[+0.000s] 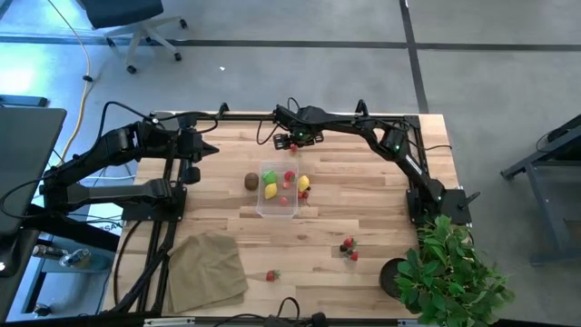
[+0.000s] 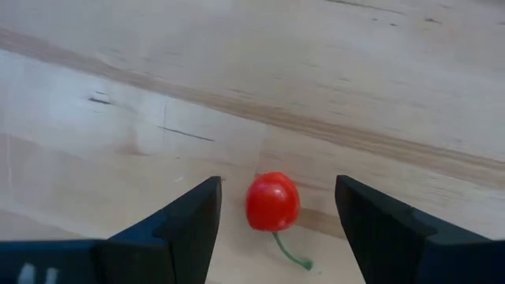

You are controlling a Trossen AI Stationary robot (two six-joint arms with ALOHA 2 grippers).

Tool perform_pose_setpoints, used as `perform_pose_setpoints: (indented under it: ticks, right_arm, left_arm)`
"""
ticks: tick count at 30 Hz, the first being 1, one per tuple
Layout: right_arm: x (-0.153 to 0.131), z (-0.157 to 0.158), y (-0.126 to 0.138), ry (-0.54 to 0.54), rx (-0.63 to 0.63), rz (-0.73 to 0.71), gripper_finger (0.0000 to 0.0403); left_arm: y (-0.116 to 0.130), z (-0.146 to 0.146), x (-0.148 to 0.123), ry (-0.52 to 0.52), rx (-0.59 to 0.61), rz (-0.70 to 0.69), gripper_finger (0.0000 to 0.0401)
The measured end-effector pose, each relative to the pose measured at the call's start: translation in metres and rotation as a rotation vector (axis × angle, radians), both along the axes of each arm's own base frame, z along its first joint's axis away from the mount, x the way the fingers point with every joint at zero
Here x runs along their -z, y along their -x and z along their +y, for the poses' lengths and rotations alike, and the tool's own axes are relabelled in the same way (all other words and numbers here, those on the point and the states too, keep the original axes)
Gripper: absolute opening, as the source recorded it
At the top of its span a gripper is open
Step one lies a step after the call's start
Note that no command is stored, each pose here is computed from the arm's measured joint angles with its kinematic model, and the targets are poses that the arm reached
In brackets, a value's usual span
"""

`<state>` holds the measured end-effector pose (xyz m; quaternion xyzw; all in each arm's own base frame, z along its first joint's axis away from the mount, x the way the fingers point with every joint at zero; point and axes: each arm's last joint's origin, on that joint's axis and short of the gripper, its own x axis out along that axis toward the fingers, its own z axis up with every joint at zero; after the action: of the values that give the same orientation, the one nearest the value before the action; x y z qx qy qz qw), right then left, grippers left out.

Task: Pick and placing Produce into tupperware
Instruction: Put the cherry into the transparent bin

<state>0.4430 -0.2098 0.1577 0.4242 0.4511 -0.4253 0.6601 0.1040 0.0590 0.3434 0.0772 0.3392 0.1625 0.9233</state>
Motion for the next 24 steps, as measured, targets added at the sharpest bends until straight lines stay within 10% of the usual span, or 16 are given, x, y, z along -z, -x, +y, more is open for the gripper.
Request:
perform_pose_setpoints:
  ticks: [24]
  right_arm:
    - [0.0007,0.0047,0.0011,-0.025,0.048,0.019,0.0197]
  left_arm:
    - [0.0000,0.0000,-0.0001,0.000,0.000,0.000,0.0001]
